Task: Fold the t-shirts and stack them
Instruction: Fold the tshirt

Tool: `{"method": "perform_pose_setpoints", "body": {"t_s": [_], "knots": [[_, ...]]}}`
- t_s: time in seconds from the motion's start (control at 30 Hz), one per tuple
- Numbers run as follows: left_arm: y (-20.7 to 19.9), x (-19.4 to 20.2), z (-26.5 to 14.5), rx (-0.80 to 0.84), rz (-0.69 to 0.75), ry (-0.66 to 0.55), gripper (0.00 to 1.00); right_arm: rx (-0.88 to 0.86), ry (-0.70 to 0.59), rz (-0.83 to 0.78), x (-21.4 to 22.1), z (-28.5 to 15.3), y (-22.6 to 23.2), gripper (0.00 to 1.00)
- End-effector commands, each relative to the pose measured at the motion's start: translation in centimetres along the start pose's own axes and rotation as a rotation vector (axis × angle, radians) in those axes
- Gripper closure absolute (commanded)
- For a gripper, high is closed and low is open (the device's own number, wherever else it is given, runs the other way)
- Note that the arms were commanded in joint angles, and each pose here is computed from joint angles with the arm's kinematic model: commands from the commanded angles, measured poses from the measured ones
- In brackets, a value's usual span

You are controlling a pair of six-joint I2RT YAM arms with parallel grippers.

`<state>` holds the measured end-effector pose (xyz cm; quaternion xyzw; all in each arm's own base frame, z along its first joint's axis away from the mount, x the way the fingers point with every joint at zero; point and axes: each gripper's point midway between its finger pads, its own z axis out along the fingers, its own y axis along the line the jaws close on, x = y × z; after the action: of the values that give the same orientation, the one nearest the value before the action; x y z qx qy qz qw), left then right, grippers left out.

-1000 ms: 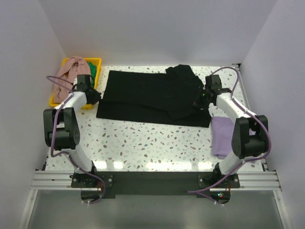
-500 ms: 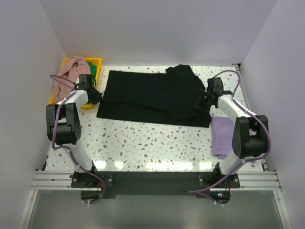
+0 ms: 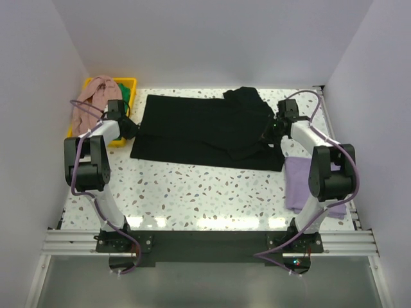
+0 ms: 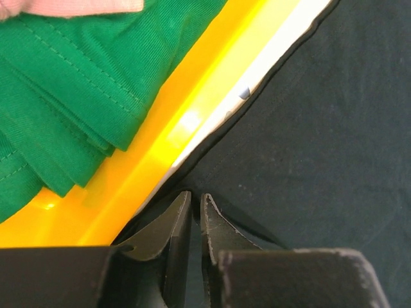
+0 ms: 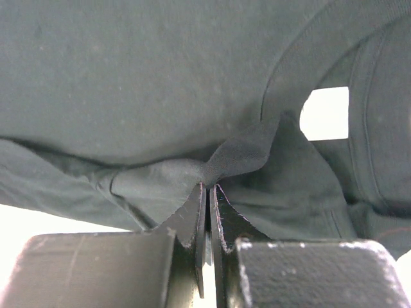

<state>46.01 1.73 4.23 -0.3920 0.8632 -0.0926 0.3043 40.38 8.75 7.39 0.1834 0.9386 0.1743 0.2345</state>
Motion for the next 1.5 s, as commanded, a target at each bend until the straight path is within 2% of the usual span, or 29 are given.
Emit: {"method": "perform_pose_setpoints", "body": {"t_s": [0.0,0.33,0.5,0.6,0.63,0.67,0.7,0.73,0.83,0.97,1.0,1.07,1.1,1.27,1.33,1.47], "knots": [[-2.2,-2.2,-0.3,0.068,0.026,-0.057,0.82,-0.043,-0.038,-0.012,-2.2,-0.2,1.5,1.00],[-2.5,-2.6,-0.4,0.073,0.033,-0.063,0.80,-0.052,-0.024,0.020,-4.3,1.8,1.8,1.00],[-2.7,-2.7,-0.4,0.080,0.040,-0.063,0.69,-0.075,-0.011,0.064,-5.2,2.8,1.3,0.99],[-3.0,-3.0,-0.9,0.092,0.050,-0.075,0.59,-0.102,-0.017,0.089,-6.1,2.8,1.2,0.87],[-3.0,-3.3,-1.1,0.096,0.055,-0.081,0.57,-0.105,-0.016,0.088,-6.2,2.8,1.2,0.76],[-3.5,-3.1,-1.4,0.118,0.059,-0.070,0.53,-0.117,-0.015,0.085,-6.3,2.6,1.5,0.71],[-3.8,-3.3,-1.9,0.133,0.063,-0.077,0.52,-0.119,-0.020,0.079,-6.5,2.4,1.7,0.66],[-4.0,-3.4,-2.3,0.142,0.066,-0.080,0.52,-0.124,-0.037,0.064,-6.9,1.8,1.9,0.56],[-4.6,-3.2,-3.8,0.179,0.072,-0.082,0.50,-0.102,-0.081,0.050,-7.1,0.3,1.7,0.43],[-4.6,-1.5,-5.6,0.225,0.079,-0.066,0.49,-0.064,-0.133,0.024,-5.6,-1.8,1.1,0.42],[-5.0,-1.6,-6.5,0.246,0.083,-0.079,0.49,-0.040,-0.107,0.013,-3.6,-1.3,0.6,0.42],[-5.1,-0.1,-7.4,0.264,0.098,-0.059,0.49,-0.006,-0.149,-0.021,-2.8,-2.2,0.6,0.43],[-5.2,0.3,-7.7,0.272,0.105,-0.053,0.49,0.012,-0.125,-0.045,-0.8,-1.7,0.6,0.43],[-5.7,2.8,-9.4,0.326,0.162,-0.010,0.50,0.092,-0.137,-0.166,2.6,-0.7,0.8,0.50],[-6.5,4.2,-10.0,0.358,0.212,0.011,0.49,0.104,-0.114,-0.223,4.2,0.0,1.2,0.56],[-6.7,5.2,-11.3,0.398,0.266,0.035,0.49,0.151,-0.120,-0.315,6.1,0.7,1.6,0.56]]}}
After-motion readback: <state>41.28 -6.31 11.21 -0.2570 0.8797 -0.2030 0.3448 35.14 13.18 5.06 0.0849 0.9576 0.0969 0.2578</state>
